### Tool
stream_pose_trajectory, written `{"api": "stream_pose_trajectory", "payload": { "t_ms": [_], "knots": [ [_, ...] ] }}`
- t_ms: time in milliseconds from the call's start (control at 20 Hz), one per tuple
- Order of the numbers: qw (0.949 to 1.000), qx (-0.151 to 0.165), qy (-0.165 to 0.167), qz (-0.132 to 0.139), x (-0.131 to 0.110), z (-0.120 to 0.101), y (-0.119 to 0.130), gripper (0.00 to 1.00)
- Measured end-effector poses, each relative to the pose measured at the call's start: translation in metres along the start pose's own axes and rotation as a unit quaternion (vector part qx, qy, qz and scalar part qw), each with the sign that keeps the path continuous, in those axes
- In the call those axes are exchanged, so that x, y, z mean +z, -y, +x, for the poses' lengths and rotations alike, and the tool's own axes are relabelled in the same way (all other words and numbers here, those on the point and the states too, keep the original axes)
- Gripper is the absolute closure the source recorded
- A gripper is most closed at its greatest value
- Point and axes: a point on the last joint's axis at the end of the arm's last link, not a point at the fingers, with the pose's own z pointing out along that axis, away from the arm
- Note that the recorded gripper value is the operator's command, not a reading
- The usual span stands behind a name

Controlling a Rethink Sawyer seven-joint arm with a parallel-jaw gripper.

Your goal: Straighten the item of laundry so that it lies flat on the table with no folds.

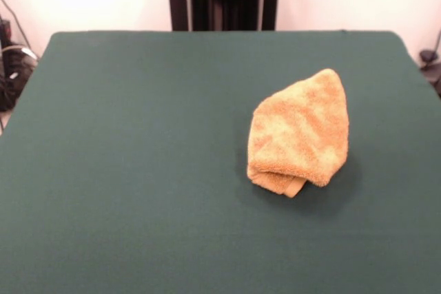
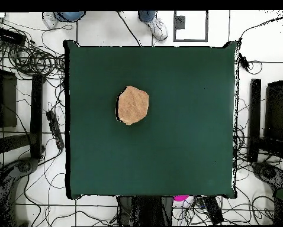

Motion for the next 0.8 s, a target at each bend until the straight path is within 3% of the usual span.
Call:
{"api": "stream_pose_trajectory", "payload": {
  "t_ms": [500,800],
  "knots": [
    [0.9986,-0.045,0.012,0.025,0.010,0.019,-0.017,0.00],
    [0.9969,-0.069,0.001,0.037,0.034,0.035,-0.032,0.00]
  ]
}}
